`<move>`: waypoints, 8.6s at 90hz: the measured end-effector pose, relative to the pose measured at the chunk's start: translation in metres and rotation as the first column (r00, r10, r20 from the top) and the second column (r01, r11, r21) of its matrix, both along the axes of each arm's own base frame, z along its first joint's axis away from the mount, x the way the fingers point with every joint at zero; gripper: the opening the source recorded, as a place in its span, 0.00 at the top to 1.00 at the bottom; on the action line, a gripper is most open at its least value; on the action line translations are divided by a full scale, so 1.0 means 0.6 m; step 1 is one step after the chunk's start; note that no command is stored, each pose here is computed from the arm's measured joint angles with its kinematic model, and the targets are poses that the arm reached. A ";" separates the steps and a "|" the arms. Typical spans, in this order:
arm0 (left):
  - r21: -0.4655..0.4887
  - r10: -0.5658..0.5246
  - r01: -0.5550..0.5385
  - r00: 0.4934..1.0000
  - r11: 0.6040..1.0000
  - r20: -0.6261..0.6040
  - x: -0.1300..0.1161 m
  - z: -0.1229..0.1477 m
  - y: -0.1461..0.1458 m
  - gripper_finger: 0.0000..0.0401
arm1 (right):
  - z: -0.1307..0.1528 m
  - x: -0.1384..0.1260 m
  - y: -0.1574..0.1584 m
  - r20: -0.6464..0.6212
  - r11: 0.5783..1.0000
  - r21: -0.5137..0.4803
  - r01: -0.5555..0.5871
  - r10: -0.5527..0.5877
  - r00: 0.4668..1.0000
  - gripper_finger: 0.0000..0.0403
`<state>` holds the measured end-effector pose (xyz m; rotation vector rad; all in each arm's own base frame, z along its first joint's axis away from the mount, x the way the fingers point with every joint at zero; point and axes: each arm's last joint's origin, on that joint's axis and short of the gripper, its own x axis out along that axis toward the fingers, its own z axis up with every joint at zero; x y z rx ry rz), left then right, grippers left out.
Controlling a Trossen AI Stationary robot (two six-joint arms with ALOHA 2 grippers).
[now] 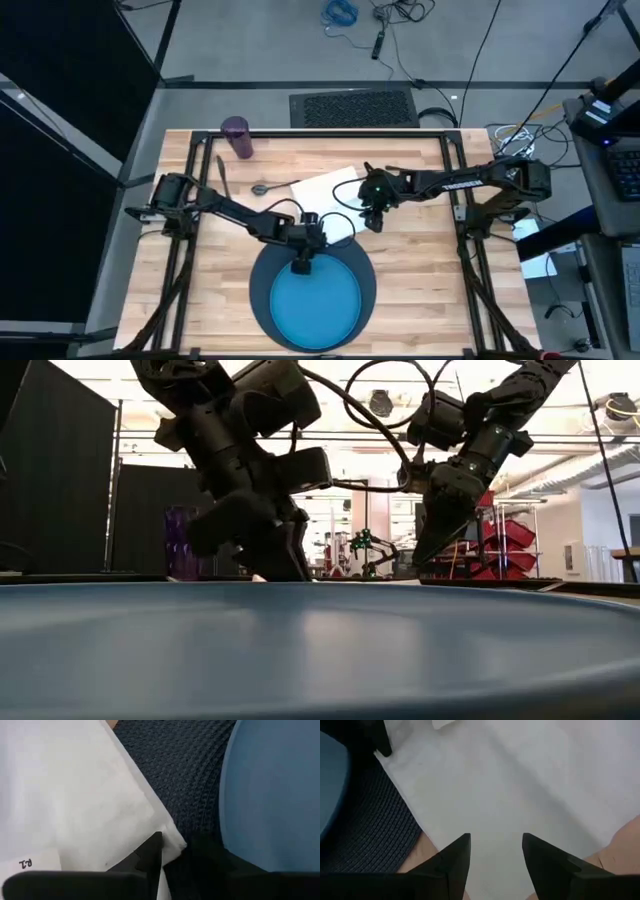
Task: Set table place
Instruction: Fold the white napkin
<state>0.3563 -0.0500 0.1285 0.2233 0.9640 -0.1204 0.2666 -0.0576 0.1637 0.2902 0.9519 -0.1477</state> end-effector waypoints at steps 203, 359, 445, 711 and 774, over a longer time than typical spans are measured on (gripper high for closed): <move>0.045 -0.012 0.016 0.996 0.999 -0.087 -0.027 0.089 -0.035 1.00 | -0.001 -0.002 0.000 -0.015 1.000 0.009 0.009 -0.008 1.000 0.59; -0.002 0.099 -0.101 0.980 0.995 -0.175 -0.025 0.062 -0.019 1.00 | -0.064 0.010 0.026 -0.164 0.991 0.129 -0.041 0.062 0.985 0.59; 0.028 0.038 -0.034 0.985 0.999 -0.165 -0.029 0.063 -0.040 0.81 | -0.066 0.009 0.027 -0.170 0.990 0.135 -0.042 0.065 0.983 0.59; 0.033 0.223 -0.220 0.955 0.975 -0.195 -0.064 0.010 0.109 0.90 | -0.066 0.009 0.027 -0.169 0.990 0.128 -0.059 0.081 0.982 0.59; 0.144 0.257 -0.236 0.953 0.961 -0.158 -0.057 0.022 0.115 1.00 | -0.022 0.047 0.016 -0.132 0.986 -0.043 -0.160 0.153 0.979 0.59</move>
